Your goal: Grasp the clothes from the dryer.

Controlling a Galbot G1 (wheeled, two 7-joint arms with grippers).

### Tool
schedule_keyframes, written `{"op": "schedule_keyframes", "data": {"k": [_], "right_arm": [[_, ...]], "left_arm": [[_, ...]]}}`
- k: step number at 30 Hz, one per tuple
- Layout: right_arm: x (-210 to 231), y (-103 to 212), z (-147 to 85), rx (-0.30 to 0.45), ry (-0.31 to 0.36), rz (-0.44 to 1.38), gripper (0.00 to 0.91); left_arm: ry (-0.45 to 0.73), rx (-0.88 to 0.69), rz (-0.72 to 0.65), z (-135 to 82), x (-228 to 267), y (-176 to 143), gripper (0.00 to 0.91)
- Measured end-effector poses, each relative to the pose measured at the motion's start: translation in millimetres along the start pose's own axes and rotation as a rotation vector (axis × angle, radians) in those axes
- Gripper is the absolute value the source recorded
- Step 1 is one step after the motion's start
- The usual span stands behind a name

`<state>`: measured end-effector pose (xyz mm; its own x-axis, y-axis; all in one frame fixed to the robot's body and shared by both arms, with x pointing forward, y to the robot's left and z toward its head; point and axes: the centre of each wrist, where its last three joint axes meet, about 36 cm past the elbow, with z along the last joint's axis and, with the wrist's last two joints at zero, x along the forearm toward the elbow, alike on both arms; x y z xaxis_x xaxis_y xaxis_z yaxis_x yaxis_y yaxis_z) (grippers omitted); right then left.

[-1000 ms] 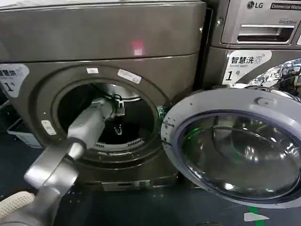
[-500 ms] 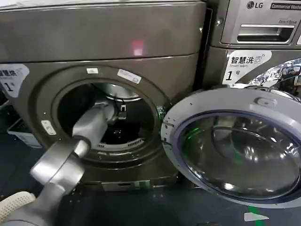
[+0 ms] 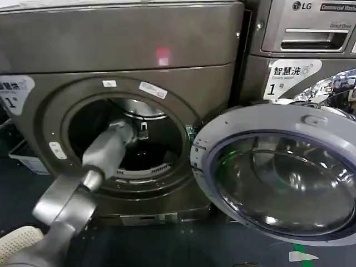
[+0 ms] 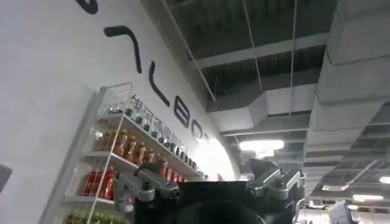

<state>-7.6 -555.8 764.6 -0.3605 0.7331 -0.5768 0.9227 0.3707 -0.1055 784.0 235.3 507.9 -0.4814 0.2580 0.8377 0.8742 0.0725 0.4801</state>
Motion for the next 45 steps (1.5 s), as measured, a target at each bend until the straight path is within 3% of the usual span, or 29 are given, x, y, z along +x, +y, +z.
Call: {"op": "schedule_keyframes", "data": {"k": [9, 21, 28, 33, 45], "right_arm": [[4.0, 8.9, 8.0, -0.003, 0.012, -0.01, 0.907], [7.0, 18.2, 18.6, -0.019, 0.02, -0.017, 0.907], [9.8, 22.5, 22.8, -0.032, 0.002, -0.019, 0.907], [9.8, 25.9, 22.7, -0.041, -0.007, -0.026, 0.907], [9.9, 22.8, 21.9, -0.04, -0.031, -0.012, 0.907]], "left_arm": [[-0.16, 0.214, -0.309, 5.2, -11.2, -42.2, 0.0], [-0.56, 0.648, -0.771, -12.7, 8.2, -122.0, 0.0], [-0.72, 0.801, -0.992, -20.2, 26.1, -174.2, 0.0], [-0.785, 0.856, -1.081, -23.7, 39.5, -203.1, 0.0], [-0.859, 0.909, -1.145, -34.2, 55.1, -231.1, 0.0]]}}
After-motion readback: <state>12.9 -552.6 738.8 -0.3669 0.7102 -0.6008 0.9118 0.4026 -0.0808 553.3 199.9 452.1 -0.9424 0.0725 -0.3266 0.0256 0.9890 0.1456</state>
